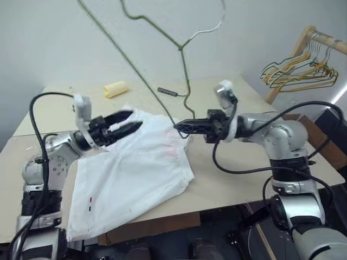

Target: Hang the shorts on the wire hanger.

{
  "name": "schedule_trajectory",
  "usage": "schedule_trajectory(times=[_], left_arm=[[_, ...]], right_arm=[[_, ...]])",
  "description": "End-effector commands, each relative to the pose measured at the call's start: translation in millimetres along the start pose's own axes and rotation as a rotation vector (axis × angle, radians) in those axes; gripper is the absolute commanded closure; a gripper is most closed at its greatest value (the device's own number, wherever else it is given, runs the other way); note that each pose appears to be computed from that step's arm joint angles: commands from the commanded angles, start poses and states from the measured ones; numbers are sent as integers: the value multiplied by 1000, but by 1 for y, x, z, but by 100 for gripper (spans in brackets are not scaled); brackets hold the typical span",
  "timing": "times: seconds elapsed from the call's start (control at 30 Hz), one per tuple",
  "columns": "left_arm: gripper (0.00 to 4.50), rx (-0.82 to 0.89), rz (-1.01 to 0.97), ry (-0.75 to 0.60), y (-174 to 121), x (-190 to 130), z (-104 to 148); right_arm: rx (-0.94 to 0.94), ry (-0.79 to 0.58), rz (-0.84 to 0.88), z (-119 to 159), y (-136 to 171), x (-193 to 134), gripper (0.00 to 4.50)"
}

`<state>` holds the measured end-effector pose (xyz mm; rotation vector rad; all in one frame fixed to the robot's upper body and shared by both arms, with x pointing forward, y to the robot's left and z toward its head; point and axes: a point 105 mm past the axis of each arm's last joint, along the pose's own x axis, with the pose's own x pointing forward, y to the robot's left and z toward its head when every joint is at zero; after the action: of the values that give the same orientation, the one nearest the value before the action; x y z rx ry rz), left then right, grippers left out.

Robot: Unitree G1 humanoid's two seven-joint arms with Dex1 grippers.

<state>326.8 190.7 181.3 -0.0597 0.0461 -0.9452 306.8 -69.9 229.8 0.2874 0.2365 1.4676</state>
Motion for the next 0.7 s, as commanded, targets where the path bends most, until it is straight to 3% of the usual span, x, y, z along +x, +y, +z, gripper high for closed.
schedule_trajectory(times=[0.03, 0.13, 0.4, 0.7], left_arm=[[2, 207, 82, 210, 13, -14, -16], [2, 278, 33, 291, 8, -23, -25], [2, 326, -67, 326, -16, -22, -30], [2, 319, -58, 316, -19, -25, -31]], right_arm=[[31, -39, -95, 0, 5, -28, 450], [98, -17, -203, -21, -3, -49, 450], [481, 259, -405, -110, -12, -118, 450], [834, 274, -353, -139, -9, -148, 450]])
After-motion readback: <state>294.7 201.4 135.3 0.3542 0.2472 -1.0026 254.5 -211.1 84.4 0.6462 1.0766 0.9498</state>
